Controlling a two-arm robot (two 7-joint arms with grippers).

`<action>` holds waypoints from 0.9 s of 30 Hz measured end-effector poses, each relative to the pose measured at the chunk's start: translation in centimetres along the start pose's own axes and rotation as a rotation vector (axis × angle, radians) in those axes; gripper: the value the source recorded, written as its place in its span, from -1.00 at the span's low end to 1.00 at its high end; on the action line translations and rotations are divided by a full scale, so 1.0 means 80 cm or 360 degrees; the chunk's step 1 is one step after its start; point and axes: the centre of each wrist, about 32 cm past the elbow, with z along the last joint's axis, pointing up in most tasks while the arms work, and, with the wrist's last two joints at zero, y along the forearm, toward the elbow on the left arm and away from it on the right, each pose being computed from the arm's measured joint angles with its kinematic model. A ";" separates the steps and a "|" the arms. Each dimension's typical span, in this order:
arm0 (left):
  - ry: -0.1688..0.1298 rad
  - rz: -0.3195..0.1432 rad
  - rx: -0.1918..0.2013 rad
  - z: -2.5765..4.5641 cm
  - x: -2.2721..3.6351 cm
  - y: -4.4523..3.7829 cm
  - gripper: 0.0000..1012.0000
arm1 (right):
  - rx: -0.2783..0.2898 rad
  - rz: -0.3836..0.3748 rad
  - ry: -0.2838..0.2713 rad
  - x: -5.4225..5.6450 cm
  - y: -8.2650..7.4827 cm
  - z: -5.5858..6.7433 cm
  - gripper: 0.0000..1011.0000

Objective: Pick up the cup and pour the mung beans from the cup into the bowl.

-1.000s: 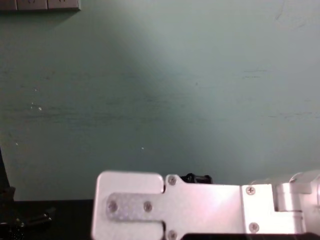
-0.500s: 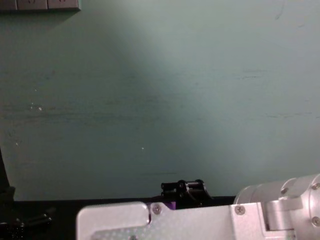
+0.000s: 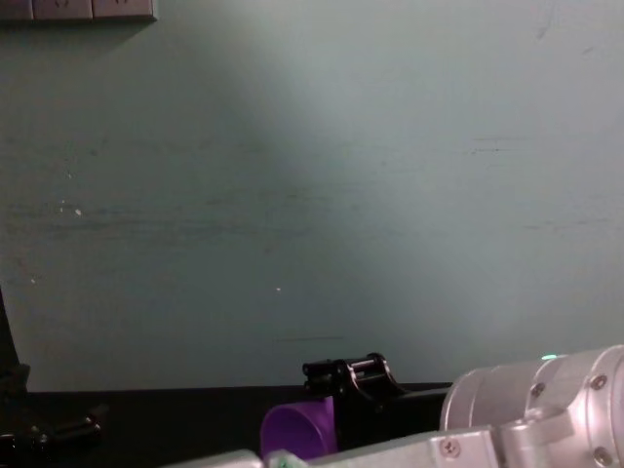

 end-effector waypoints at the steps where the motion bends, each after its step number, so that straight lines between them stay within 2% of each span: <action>1: 0.0000 0.0000 0.0000 0.0000 0.0000 0.000 0.98 | -0.0002 -0.0001 -0.0010 0.000 0.000 0.001 0.43; 16: 0.0000 0.0000 0.0000 0.0000 0.0000 0.000 0.98 | -0.0037 -0.0005 -0.0216 0.000 -0.002 0.015 0.43; 27: 0.0000 0.0000 0.0000 0.0000 0.0000 0.000 0.98 | -0.0053 -0.0004 -0.0282 0.000 0.000 0.018 0.43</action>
